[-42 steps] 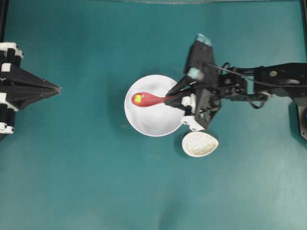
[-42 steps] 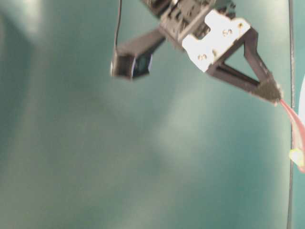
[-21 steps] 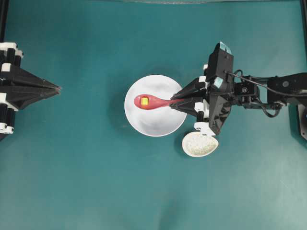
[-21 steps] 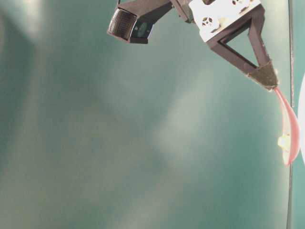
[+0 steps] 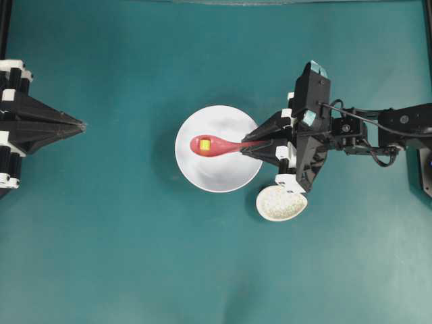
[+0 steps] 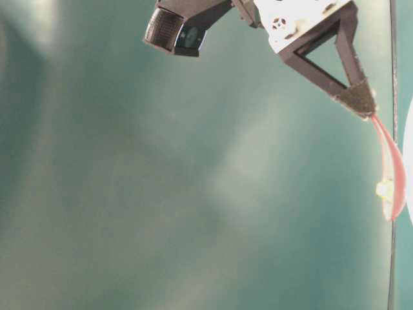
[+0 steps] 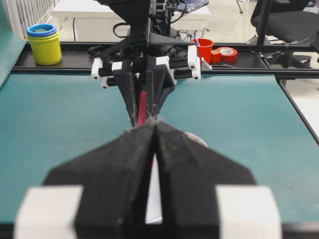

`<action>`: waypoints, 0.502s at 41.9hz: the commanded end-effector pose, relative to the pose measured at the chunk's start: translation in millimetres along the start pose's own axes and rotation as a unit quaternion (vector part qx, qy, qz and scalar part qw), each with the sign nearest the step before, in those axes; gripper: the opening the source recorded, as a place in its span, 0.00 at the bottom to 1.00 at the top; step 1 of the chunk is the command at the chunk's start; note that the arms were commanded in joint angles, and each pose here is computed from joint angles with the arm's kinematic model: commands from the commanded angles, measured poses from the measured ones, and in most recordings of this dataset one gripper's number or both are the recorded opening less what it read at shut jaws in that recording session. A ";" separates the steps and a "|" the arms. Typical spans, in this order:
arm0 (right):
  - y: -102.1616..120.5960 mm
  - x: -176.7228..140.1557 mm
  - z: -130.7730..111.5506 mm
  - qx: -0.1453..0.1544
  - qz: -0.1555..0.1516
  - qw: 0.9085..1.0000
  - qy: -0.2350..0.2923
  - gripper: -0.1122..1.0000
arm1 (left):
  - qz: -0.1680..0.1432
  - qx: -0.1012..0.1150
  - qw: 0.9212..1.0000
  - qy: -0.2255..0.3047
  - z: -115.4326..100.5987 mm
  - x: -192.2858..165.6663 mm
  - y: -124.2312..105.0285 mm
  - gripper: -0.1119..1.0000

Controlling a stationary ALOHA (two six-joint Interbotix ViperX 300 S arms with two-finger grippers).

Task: Scoop the yellow hexagonal prism block from the bowl with a spoon using the right arm.
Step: 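Lift the spoon with the yellow block out of the bowl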

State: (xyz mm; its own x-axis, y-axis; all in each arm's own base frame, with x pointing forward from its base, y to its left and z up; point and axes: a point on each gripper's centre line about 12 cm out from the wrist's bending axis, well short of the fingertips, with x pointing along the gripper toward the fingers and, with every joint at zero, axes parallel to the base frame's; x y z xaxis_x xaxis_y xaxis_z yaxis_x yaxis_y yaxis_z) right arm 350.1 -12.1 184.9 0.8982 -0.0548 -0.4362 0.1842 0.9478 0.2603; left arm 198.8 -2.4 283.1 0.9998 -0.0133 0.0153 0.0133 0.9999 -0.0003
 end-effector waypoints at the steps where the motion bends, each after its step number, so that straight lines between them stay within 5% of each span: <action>1: 4.9 -4.7 12.5 -0.003 0.008 1.000 -0.022 0.32 | -0.001 0.000 1.000 -0.002 2.5 2.1 -0.4 0.10; 21: 12.4 -31.0 56.7 -0.049 0.012 0.998 -0.048 0.32 | -0.001 0.000 1.000 -0.002 2.5 2.1 -0.4 0.10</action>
State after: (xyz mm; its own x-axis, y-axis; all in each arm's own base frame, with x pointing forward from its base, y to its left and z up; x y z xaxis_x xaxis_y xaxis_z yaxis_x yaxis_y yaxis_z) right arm 347.2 -15.6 230.9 0.9195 -0.0544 -0.3894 0.1354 0.9736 0.1836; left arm 198.8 -2.4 283.1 0.9998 -0.0129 0.0153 0.0129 0.9999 -0.0018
